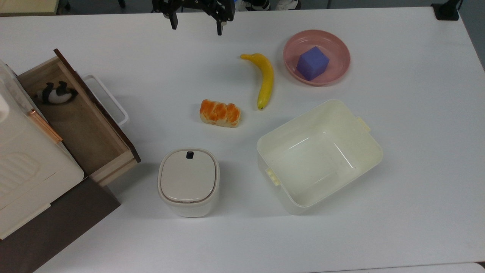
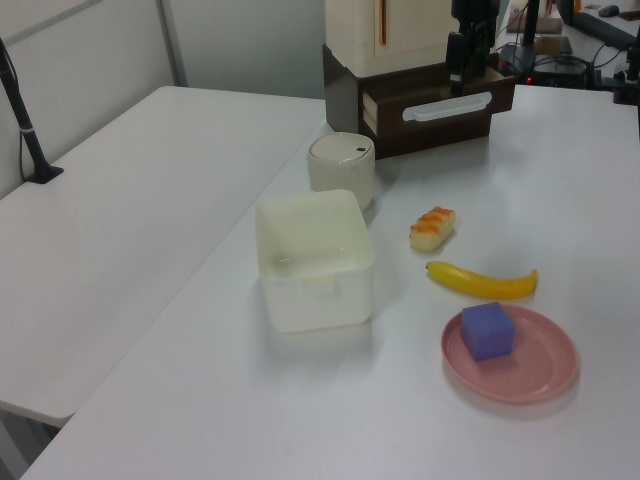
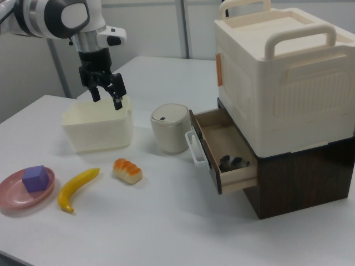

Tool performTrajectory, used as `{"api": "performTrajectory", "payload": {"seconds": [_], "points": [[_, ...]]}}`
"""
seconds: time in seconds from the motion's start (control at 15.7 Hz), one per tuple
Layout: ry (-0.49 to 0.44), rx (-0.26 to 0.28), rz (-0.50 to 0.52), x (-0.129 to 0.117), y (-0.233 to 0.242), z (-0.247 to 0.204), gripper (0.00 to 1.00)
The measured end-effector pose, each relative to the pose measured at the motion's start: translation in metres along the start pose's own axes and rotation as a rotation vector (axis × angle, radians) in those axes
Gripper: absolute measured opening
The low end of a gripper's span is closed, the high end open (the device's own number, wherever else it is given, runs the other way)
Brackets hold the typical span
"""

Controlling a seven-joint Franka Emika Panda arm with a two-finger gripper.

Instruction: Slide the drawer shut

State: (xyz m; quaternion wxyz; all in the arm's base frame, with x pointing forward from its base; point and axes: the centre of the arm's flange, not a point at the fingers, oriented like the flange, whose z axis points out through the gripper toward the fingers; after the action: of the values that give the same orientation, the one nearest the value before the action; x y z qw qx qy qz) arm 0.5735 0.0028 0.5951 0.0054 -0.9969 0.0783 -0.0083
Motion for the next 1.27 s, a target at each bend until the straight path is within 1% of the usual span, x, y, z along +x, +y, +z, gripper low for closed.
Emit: {"api": "performTrajectory", "payload": {"seconds": [0.06, 0.13, 0.19, 0.32, 0.64, 0.7, 0.76, 1.08, 1.27], "points": [[0.0, 0.0, -0.01, 0.0, 0.0, 0.0, 0.98], [-0.001, 0.0, -0.027, 0.0, 0.0, 0.0, 0.93], [-0.001, 0.0, -0.049, 0.0, 0.0, 0.001, 0.92], [-0.004, -0.001, -0.076, 0.0, 0.0, 0.001, 0.76], [-0.012, -0.001, -0.089, -0.001, 0.0, 0.003, 0.19], [-0.013, -0.001, -0.09, -0.001, 0.0, 0.003, 0.05], [-0.013, -0.002, -0.09, -0.001, 0.0, 0.003, 0.01], [-0.017, -0.002, -0.085, -0.001, 0.002, 0.005, 0.01], [-0.033, -0.006, -0.05, 0.002, 0.009, 0.014, 0.01]]}}
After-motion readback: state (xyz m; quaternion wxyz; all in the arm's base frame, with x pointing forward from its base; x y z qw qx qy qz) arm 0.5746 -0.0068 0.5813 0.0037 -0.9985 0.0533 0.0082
